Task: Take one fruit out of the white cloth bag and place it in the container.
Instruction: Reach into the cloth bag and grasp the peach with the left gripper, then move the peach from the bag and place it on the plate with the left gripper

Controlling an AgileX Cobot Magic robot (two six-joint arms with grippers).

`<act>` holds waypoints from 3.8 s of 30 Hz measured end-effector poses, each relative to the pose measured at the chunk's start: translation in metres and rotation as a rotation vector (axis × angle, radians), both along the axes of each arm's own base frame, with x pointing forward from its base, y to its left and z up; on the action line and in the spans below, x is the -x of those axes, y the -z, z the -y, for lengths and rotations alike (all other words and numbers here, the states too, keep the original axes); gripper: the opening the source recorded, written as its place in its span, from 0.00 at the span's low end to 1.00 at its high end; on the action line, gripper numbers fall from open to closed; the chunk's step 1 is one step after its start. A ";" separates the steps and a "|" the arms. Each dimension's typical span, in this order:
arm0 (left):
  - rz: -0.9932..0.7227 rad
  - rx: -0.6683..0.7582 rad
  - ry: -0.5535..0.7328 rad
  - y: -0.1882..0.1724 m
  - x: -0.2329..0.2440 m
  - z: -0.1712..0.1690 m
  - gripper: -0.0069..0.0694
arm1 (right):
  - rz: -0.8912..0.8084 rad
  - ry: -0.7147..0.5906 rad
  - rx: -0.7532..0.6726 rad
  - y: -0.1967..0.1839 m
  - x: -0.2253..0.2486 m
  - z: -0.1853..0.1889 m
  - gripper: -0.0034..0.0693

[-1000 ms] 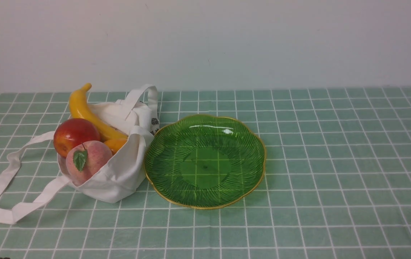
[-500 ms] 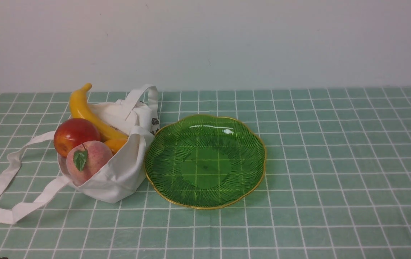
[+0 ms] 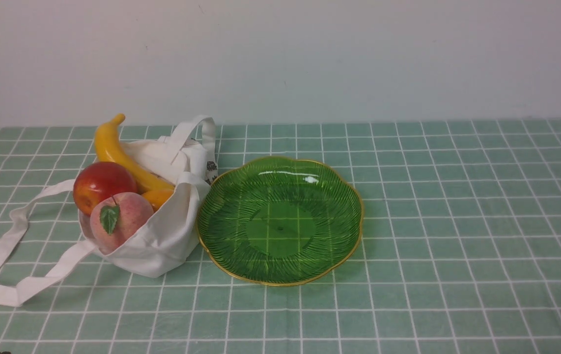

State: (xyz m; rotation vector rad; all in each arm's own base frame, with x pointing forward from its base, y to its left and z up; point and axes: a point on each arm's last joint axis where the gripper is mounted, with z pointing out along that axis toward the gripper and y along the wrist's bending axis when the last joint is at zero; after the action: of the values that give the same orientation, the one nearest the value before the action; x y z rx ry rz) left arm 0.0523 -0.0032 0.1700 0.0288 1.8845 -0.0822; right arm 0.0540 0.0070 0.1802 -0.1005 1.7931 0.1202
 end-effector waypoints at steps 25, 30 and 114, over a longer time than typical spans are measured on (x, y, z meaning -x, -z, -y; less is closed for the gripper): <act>0.132 0.882 0.025 -0.085 0.001 0.016 0.08 | 0.000 0.000 0.000 0.000 0.000 0.000 0.03; -0.220 0.590 0.050 -0.107 -0.025 0.027 0.08 | 0.000 0.000 0.000 0.000 0.000 0.000 0.03; -0.619 -0.136 0.430 -0.047 -0.329 0.265 0.85 | 0.000 0.000 0.000 0.000 0.000 0.000 0.03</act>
State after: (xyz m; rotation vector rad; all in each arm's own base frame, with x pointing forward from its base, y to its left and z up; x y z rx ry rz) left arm 0.3809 -0.2678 0.2175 0.5581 2.4701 -0.2830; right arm 0.0540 0.0070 0.1802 -0.1005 1.7931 0.1202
